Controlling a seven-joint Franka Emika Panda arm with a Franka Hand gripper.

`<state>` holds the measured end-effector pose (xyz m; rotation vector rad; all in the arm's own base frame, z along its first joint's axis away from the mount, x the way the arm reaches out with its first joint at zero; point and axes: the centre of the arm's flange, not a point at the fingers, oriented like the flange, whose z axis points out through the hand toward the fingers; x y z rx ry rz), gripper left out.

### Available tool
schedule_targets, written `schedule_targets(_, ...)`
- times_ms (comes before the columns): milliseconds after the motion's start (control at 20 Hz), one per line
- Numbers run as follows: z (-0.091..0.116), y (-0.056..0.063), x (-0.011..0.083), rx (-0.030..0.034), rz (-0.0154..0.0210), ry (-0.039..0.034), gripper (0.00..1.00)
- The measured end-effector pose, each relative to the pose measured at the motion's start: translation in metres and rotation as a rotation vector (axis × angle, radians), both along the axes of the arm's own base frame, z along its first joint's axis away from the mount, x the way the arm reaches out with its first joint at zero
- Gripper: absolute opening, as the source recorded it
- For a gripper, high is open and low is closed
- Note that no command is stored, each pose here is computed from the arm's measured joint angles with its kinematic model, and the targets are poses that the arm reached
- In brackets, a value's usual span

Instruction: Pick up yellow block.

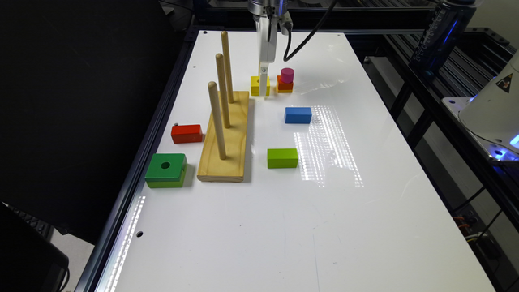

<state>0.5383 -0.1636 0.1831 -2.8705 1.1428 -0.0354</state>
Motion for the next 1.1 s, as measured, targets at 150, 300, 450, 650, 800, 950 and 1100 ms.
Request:
schedule_targets(150,0.001,0.002,0.0025,-0.0007,0.001,-0.0041,1.0)
schedule_targets(300,0.002,0.004,0.006,-0.0004,0.0016,-0.0073,1.0)
schedule_targets(450,0.002,0.008,0.0103,-0.0001,0.0015,-0.0115,1.0)
schedule_targets(650,0.002,0.01,0.0115,-0.0008,0.0002,-0.0117,1.0)
schedule_targets(800,0.002,0.009,0.0112,-0.0015,-0.0013,-0.0108,1.0)
schedule_targets(950,0.001,0.007,0.0106,-0.0031,-0.0036,-0.0097,1.0)
schedule_targets(1100,0.001,0.007,0.0104,-0.003,-0.0038,-0.0091,1.0)
